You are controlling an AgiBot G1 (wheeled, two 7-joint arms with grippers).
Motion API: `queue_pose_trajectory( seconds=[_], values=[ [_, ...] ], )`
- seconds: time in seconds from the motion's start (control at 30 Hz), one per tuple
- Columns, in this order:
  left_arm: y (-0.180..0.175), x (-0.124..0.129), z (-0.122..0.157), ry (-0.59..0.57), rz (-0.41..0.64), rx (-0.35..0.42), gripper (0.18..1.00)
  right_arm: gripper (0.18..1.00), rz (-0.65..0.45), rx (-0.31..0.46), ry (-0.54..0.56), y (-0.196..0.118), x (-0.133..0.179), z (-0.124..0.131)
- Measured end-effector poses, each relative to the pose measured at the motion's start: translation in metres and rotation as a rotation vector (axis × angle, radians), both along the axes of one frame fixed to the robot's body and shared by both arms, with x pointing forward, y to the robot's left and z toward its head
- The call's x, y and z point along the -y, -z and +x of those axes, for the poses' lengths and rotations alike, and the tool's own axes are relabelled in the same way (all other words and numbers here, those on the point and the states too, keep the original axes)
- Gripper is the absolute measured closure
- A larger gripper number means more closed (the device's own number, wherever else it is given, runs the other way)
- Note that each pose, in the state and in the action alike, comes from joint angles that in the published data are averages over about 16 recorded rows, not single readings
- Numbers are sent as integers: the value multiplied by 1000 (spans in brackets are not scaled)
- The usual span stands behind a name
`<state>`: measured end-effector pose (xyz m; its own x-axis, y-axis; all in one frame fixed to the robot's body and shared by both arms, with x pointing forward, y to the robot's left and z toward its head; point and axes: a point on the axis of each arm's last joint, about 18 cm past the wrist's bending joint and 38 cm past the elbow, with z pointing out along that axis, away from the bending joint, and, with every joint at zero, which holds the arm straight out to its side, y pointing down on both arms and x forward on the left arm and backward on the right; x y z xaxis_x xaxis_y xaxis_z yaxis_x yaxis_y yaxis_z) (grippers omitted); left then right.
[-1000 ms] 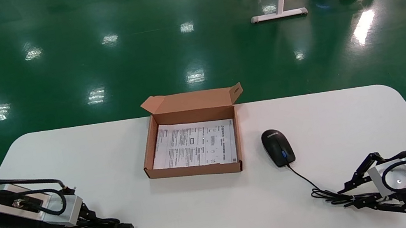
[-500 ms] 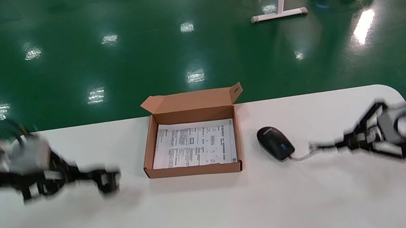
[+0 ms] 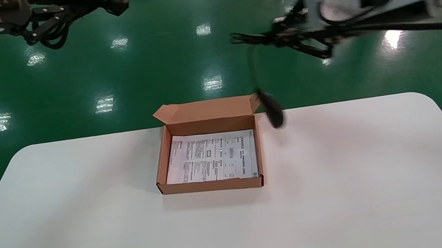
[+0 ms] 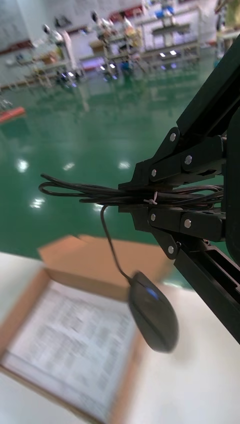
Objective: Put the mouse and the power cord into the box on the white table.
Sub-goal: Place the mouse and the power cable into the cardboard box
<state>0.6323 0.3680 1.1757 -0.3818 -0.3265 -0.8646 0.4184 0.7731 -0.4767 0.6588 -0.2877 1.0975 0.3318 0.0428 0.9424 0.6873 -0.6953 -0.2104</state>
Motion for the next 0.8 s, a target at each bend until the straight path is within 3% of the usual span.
queue_pose_trajectory(
  seconds=[0.33,0.6,0.8],
  values=[
    [6,9,4,14,34,-15,951,954,-32,-15,-72,21,-67,24],
    [13,2,3,-1,43,-41,951,955,-100,-50,-105,57,-102,37],
    [15,-6,0,-17,46,-53,951,955,-142,-32,-99,78,-123,49]
  ],
)
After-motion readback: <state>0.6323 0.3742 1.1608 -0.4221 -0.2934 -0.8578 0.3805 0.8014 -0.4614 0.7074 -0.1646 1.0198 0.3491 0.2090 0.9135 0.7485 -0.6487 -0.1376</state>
